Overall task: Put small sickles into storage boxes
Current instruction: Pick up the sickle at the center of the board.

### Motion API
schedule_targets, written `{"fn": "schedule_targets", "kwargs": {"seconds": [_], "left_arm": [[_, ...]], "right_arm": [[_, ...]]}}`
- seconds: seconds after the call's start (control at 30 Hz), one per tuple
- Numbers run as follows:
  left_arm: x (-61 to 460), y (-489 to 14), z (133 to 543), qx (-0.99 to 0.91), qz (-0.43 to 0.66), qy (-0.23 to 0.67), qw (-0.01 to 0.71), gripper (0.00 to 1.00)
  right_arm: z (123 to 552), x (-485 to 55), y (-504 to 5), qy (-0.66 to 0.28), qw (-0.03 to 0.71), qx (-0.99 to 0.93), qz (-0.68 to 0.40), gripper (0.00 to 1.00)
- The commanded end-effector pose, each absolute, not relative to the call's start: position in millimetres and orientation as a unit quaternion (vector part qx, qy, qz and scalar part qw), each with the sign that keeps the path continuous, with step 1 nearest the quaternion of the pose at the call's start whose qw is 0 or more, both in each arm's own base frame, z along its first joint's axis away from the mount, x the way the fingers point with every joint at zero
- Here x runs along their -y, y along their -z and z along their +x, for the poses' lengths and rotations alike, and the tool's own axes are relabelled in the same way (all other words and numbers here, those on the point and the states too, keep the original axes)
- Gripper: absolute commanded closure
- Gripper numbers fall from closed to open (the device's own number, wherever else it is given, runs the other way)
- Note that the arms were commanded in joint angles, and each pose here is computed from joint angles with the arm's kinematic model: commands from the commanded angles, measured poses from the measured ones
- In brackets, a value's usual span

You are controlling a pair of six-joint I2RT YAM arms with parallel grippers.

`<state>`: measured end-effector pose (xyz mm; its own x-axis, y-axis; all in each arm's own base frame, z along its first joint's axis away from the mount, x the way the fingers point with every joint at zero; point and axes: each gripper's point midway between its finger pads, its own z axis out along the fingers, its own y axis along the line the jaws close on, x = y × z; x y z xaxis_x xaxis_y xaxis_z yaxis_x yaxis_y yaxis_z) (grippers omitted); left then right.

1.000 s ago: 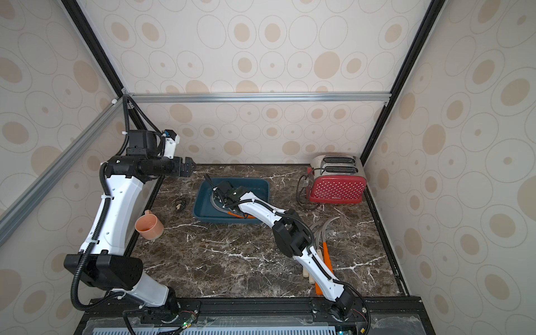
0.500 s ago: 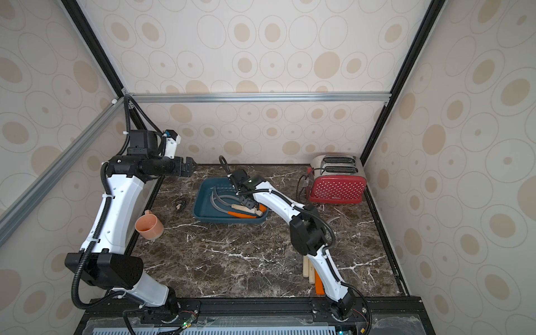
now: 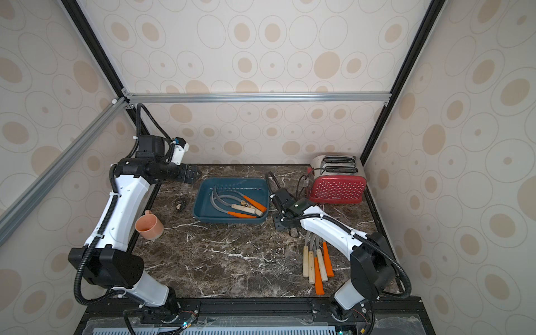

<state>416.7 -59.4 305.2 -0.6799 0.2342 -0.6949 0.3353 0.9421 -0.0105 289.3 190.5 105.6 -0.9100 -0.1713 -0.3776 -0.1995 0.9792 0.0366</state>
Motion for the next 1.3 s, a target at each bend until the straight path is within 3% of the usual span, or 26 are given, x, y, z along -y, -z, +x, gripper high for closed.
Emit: {"fn": "schedule_targets", "kwargs": {"seconds": [0.0, 0.67, 1.27], "left_arm": [[76, -314, 404, -0.901, 0.210, 0.051, 0.376, 0.01], [101, -289, 409, -0.905, 0.216, 0.104, 0.351, 0.01], [113, -291, 425, -0.907, 0.219, 0.099, 0.347, 0.01]], "right_arm": [[269, -175, -97, -0.044, 0.172, -0.984, -0.014, 0.58], [221, -118, -59, -0.022, 0.161, -0.979, 0.124, 0.59], [200, -104, -40, -0.008, 0.133, -0.982, 0.135, 0.58]]}}
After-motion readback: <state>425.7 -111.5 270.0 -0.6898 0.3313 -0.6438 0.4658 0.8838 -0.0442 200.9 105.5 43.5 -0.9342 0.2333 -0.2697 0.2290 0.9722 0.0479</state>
